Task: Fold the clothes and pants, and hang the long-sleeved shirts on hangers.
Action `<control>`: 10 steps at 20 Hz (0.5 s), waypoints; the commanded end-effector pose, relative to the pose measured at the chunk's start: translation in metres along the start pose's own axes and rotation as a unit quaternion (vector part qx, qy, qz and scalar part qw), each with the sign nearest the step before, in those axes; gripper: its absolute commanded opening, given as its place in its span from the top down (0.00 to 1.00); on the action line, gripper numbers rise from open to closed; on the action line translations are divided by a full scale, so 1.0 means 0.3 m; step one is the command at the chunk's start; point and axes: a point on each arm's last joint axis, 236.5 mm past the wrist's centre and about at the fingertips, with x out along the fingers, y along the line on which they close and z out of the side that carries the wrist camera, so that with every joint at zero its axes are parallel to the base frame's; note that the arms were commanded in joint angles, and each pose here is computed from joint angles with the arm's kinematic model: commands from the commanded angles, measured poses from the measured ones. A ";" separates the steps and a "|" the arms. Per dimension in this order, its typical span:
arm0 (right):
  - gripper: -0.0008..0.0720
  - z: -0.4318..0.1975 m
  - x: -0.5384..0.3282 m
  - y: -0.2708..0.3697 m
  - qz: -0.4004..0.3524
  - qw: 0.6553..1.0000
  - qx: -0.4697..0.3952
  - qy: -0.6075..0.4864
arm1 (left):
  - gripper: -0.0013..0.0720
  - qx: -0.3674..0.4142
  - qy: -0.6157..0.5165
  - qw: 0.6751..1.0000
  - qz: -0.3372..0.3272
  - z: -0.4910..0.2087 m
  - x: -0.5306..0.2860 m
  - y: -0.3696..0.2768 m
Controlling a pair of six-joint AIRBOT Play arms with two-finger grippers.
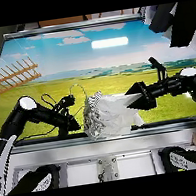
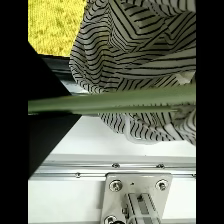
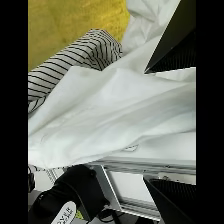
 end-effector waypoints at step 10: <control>0.00 0.000 0.033 -0.006 -0.003 1.000 -0.005 0.006 | 0.97 0.000 0.000 1.000 0.000 0.000 0.001 0.000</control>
